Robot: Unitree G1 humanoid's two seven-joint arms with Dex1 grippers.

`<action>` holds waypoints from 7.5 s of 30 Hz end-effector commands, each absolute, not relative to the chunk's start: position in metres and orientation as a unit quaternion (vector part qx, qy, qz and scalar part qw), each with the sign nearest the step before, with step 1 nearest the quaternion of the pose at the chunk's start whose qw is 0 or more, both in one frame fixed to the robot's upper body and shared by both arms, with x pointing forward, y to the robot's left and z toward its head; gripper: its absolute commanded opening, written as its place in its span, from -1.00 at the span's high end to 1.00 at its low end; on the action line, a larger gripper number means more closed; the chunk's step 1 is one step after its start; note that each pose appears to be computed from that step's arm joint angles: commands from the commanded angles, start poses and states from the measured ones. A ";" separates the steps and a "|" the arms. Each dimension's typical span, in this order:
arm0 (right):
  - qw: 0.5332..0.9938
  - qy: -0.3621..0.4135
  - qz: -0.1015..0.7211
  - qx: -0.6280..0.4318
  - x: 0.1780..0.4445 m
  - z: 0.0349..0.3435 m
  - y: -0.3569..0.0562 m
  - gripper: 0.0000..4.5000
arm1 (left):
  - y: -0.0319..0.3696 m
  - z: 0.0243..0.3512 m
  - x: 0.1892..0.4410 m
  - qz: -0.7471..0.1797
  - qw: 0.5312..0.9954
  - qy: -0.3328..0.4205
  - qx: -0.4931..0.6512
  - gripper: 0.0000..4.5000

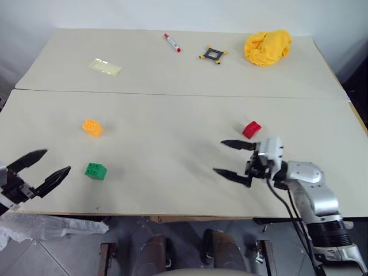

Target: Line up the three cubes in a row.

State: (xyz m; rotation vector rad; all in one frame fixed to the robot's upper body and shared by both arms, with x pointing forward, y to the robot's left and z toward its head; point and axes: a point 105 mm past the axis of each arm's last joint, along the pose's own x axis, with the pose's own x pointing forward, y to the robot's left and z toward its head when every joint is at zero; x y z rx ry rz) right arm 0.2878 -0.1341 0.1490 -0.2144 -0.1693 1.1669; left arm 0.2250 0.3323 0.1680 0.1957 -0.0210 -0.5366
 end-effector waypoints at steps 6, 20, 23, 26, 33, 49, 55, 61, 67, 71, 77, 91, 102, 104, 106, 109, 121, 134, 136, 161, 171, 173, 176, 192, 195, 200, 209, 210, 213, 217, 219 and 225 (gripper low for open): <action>0.951 -0.089 0.278 -0.102 0.283 0.163 -0.253 -1.00 | 0.207 0.180 0.239 -0.511 0.845 -0.013 0.155 -0.99; 0.959 0.007 0.272 -0.080 0.323 0.173 -0.245 -1.00 | 0.178 0.173 0.255 -0.564 0.810 -0.013 0.160 -0.99; 0.950 0.055 0.296 -0.083 0.346 0.176 -0.229 -1.00 | 0.176 0.172 0.257 -0.569 0.807 -0.015 0.158 -0.99; 0.948 0.088 0.287 -0.108 0.370 0.175 -0.221 -1.00 | 0.174 0.169 0.261 -0.579 0.798 -0.011 0.164 -0.99; 0.919 0.161 0.329 -0.144 0.383 0.166 -0.200 -1.00 | 0.176 0.169 0.262 -0.577 0.798 -0.015 0.172 -0.99; 0.804 0.086 0.543 -0.227 0.359 0.189 -0.144 0.33 | 0.194 0.164 0.258 -0.547 0.817 -0.008 0.184 -1.00; 0.706 0.096 0.645 -0.278 0.353 0.182 -0.098 0.33 | 0.213 0.158 0.260 -0.525 0.834 0.000 0.169 -1.00; 0.688 0.105 0.654 -0.298 0.364 0.169 -0.079 0.33 | 0.219 0.158 0.255 -0.509 0.843 0.001 0.173 -1.00; 0.668 0.118 0.665 -0.312 0.361 0.150 -0.071 0.33 | 0.223 0.161 0.250 -0.488 0.856 -0.005 0.171 -1.00; 0.685 0.080 0.653 -0.313 0.366 0.159 -0.069 -0.26 | 0.232 0.175 0.249 -0.454 0.879 -0.039 0.139 -1.00; 0.691 0.013 0.663 -0.286 0.355 0.178 -0.096 -1.00 | 0.290 0.179 0.239 -0.335 0.936 -0.048 0.097 -1.00; 0.718 -0.125 0.678 -0.100 0.298 0.171 -0.150 -1.00 | 0.398 0.114 0.135 -0.122 0.989 0.075 0.023 -1.00; 0.723 -0.129 0.672 -0.096 0.280 0.157 -0.144 -1.00 | 0.291 0.113 0.181 -0.151 0.988 -0.008 0.016 -1.00; 0.719 -0.125 0.677 -0.092 0.277 0.155 -0.141 -1.00 | 0.277 0.111 0.192 -0.118 0.993 -0.019 0.014 -1.00; 0.714 -0.123 0.684 -0.086 0.275 0.155 -0.136 -1.00 | 0.273 0.106 0.200 -0.089 0.996 -0.020 -0.011 -1.00; 0.709 -0.123 0.689 -0.082 0.275 0.156 -0.131 -1.00 | 0.251 0.095 0.209 -0.113 0.993 0.012 -0.023 -1.00; 0.711 -0.113 0.690 -0.074 0.275 0.153 -0.127 -1.00 | 0.261 0.089 0.237 -0.090 0.996 0.013 0.005 -0.18; 0.772 -0.110 0.620 -0.087 0.279 0.163 -0.163 -1.00 | 0.204 0.169 0.260 -0.507 0.850 -0.037 0.133 0.33; 0.793 -0.108 0.592 -0.095 0.281 0.163 -0.178 -1.00 | 0.184 0.176 0.285 -0.560 0.812 -0.039 0.163 0.33; 0.857 -0.099 0.501 -0.064 0.252 0.157 -0.190 -1.00 | 0.108 0.139 0.368 -0.687 0.695 0.020 0.213 0.00; 0.835 -0.116 0.535 -0.054 0.263 0.160 -0.167 -1.00 | 0.148 0.169 0.368 -0.631 0.748 -0.053 0.197 -0.99; 0.829 -0.128 0.542 -0.055 0.265 0.162 -0.161 -1.00 | 0.163 0.173 0.356 -0.619 0.760 -0.070 0.187 -0.99; 0.819 -0.149 0.550 -0.065 0.273 0.167 -0.149 -1.00 | 0.191 0.172 0.330 -0.566 0.804 -0.078 0.166 -0.99; 0.754 -0.217 0.618 -0.058 0.277 0.198 -0.098 -1.00 | 0.361 0.114 0.184 0.056 0.995 -0.080 0.001 -0.99; 0.750 -0.213 0.624 -0.058 0.275 0.199 -0.097 -1.00 | 0.349 0.120 0.196 0.034 0.996 -0.084 -0.005 -0.99; 0.751 -0.208 0.624 -0.060 0.276 0.199 -0.098 -1.00 | 0.336 0.134 0.246 -0.033 0.996 -0.086 -0.001 -0.99; 0.753 -0.208 0.620 -0.065 0.276 0.200 -0.097 -1.00 | 0.321 0.165 0.354 -0.136 0.989 -0.045 0.038 -0.99; 0.754 -0.208 0.619 -0.066 0.275 0.200 -0.097 -1.00 | 0.318 0.165 0.359 -0.146 0.988 -0.040 0.037 -0.99; 0.757 -0.209 0.615 -0.065 0.274 0.200 -0.097 -1.00 | 0.316 0.159 0.368 -0.157 0.987 -0.022 0.035 -0.99; 0.764 -0.208 0.607 -0.065 0.271 0.198 -0.099 -1.00 | 0.318 0.153 0.374 -0.152 0.988 -0.004 0.041 -0.91; 0.767 -0.209 0.604 -0.064 0.272 0.198 -0.099 -1.00 | 0.320 0.151 0.373 -0.154 0.987 -0.002 0.047 -0.73; 0.769 -0.209 0.601 -0.064 0.272 0.197 -0.099 -1.00 | 0.323 0.152 0.364 -0.173 0.983 -0.001 0.059 0.13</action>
